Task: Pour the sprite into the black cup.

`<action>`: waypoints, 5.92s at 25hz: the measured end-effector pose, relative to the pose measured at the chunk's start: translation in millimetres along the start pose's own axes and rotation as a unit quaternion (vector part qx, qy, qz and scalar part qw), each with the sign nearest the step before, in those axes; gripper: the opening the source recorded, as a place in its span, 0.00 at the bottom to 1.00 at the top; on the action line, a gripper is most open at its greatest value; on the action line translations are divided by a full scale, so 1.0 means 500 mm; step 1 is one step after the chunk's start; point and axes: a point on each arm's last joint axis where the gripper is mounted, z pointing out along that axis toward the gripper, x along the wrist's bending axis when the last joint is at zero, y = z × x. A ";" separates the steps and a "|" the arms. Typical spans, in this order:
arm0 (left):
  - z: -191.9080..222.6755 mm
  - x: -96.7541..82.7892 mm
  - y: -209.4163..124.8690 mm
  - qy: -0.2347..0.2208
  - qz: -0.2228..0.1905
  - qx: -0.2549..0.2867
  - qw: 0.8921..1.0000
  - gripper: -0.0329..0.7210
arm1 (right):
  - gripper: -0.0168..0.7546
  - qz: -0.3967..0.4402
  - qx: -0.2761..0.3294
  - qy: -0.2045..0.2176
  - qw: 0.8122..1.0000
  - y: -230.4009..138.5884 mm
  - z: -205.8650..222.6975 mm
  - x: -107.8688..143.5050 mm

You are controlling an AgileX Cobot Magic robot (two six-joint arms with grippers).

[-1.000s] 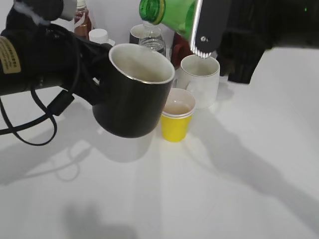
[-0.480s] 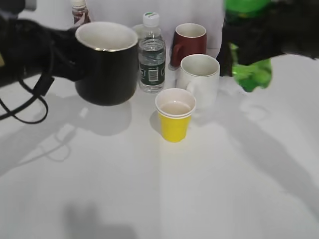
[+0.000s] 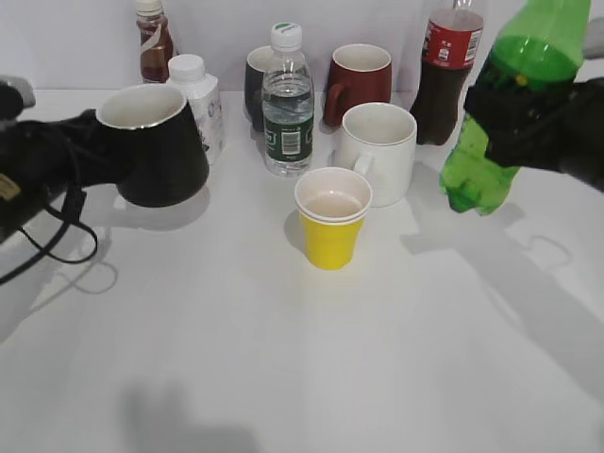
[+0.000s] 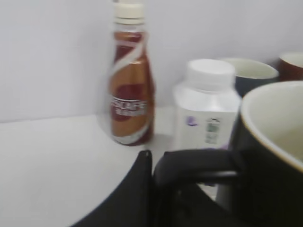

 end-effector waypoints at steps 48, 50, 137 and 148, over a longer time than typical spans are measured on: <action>-0.146 -0.012 -0.048 -0.018 -0.007 0.032 0.999 0.39 | 0.54 -0.025 0.051 -0.026 0.998 -0.082 0.033 -0.020; -0.153 -0.014 -0.037 -0.021 -0.006 0.022 1.000 0.39 | 0.54 -0.026 0.046 -0.023 0.998 -0.099 0.035 -0.020; -0.661 -0.022 0.185 0.101 0.004 0.175 0.979 0.49 | 0.69 -0.006 0.176 -0.110 0.978 0.054 -0.545 0.074; -0.664 -0.026 0.185 0.180 -0.018 0.170 0.969 0.36 | 0.67 0.016 0.170 -0.190 0.967 0.054 -0.545 0.076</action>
